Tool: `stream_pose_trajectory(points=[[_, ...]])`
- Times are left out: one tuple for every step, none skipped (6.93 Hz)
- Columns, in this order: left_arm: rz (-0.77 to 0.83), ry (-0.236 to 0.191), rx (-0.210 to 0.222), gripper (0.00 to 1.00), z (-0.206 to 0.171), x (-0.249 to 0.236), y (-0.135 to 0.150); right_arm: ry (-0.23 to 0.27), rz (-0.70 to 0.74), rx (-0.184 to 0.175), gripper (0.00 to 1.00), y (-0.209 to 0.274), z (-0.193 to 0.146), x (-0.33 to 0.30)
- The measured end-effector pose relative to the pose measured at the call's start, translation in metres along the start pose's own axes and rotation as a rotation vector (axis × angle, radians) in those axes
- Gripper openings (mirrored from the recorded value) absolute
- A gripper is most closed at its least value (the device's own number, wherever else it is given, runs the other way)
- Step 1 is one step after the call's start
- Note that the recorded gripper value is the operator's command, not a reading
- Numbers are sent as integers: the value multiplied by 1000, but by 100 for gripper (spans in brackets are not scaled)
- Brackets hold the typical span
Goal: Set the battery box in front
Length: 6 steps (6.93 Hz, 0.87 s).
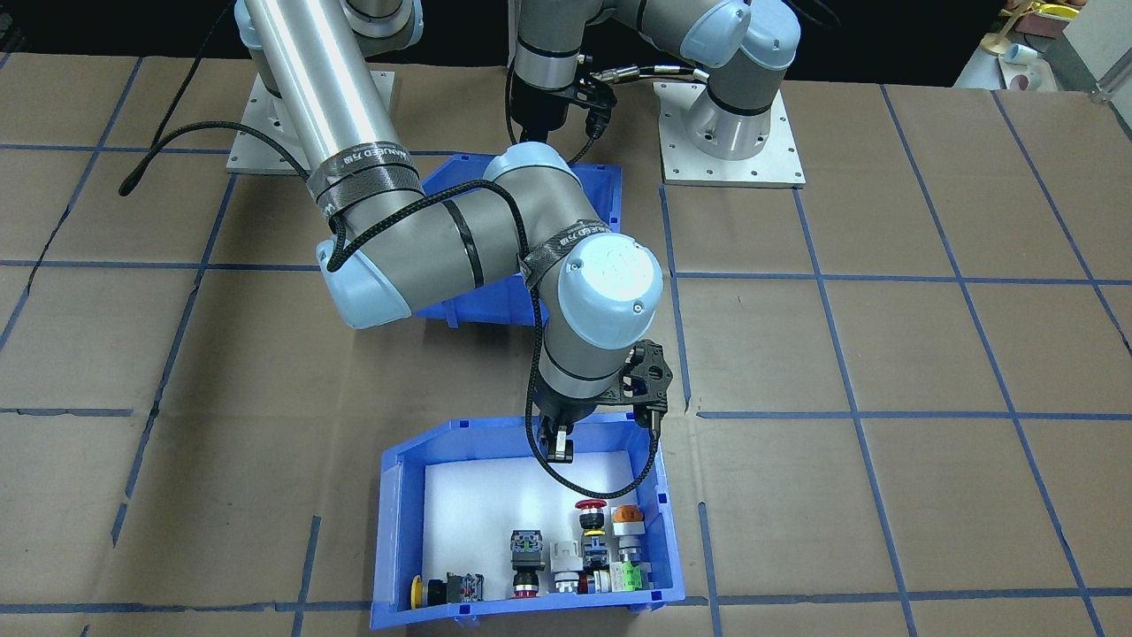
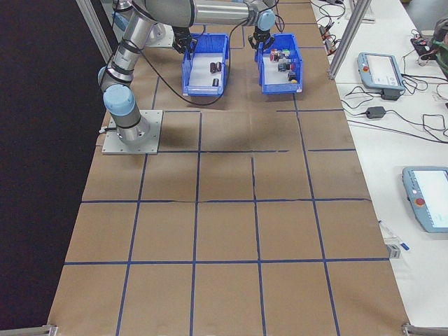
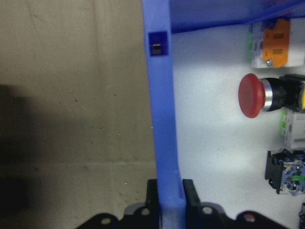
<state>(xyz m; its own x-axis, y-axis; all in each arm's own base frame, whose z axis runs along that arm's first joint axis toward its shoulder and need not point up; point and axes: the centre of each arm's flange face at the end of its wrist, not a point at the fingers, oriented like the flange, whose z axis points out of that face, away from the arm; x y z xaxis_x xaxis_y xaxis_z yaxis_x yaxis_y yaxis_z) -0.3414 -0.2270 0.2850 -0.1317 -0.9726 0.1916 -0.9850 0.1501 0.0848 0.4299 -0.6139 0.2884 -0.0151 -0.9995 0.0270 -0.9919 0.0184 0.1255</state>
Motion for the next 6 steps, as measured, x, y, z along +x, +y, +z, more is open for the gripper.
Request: stream_pose_trajectory(points=[[6,-1,18,0,-11,5,-12,31,0,-6,4,6,-14,5],[6,-6,34,0,-20,10,-27,66,6,-15,4,22,-37,11],[2,-11,47,0,-27,18,-43,80,10,-22,4,47,-55,20],[6,-14,59,0,-33,27,-61,81,16,-29,3,81,-68,31],[12,-16,71,0,-37,41,-85,80,24,-35,3,115,-75,41],[8,-23,77,0,-38,59,-114,69,25,-42,3,152,-76,48]])
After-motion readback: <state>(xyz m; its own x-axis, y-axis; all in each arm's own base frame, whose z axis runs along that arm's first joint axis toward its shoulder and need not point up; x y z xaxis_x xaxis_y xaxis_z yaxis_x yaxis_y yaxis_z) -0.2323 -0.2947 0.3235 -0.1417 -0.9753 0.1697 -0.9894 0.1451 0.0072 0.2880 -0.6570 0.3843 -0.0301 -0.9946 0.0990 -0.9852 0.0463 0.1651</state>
